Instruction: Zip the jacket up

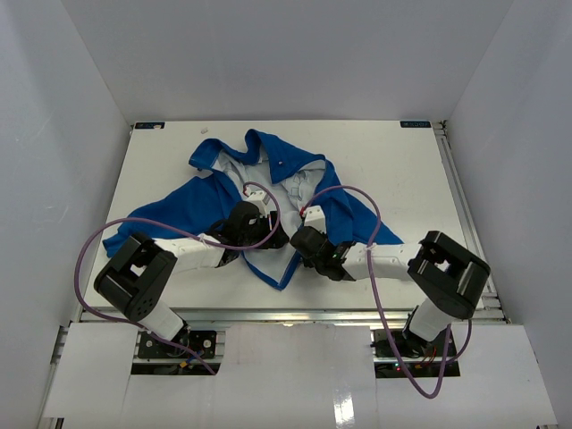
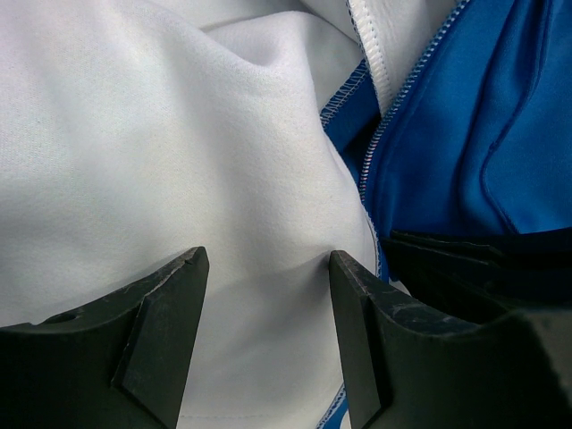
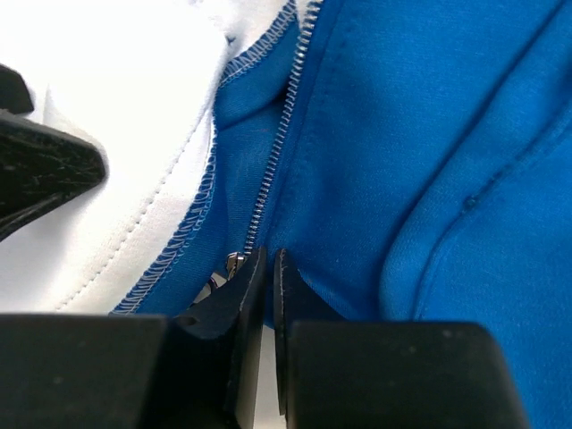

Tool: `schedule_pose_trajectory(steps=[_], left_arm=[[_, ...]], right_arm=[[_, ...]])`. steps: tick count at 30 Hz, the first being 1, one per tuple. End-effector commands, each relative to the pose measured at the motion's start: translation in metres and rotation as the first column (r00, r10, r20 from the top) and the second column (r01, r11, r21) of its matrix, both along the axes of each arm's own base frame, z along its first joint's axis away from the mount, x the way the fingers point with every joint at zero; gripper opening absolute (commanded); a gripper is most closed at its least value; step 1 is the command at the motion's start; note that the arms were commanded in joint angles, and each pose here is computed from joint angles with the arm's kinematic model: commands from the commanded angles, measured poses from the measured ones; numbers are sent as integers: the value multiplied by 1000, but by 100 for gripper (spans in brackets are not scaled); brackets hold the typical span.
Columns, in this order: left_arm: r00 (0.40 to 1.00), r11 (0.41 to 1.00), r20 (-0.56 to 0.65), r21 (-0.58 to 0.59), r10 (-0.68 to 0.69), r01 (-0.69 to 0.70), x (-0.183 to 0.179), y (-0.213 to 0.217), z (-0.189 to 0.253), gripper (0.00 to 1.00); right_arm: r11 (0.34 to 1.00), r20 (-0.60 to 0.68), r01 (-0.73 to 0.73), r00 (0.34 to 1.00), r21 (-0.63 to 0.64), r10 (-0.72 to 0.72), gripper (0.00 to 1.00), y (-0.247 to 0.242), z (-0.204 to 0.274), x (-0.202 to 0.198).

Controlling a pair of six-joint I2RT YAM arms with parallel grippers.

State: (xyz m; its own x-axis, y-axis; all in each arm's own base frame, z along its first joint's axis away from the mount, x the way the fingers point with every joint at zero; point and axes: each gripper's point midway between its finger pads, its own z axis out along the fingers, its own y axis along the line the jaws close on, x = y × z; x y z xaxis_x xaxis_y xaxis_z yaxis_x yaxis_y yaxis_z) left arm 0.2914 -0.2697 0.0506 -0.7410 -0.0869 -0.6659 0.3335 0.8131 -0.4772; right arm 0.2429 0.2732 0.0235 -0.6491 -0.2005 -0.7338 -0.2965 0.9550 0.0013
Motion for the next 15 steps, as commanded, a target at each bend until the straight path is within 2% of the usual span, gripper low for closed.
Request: schedule_pose_trajectory(steps=[1, 9, 15], left_arm=[[999, 1000, 38, -21, 15, -14, 8, -3, 17, 67], [999, 1000, 38, -13, 22, -21, 8, -1, 15, 67], [999, 1000, 43, -18, 12, -11, 8, -3, 16, 66]], right_arm=[[998, -44, -3, 999, -65, 0, 8, -17, -5, -10], [998, 57, -50, 997, 29, 49, 8, -14, 49, -7], [990, 89, -108, 991, 88, 100, 8, -13, 61, -13]])
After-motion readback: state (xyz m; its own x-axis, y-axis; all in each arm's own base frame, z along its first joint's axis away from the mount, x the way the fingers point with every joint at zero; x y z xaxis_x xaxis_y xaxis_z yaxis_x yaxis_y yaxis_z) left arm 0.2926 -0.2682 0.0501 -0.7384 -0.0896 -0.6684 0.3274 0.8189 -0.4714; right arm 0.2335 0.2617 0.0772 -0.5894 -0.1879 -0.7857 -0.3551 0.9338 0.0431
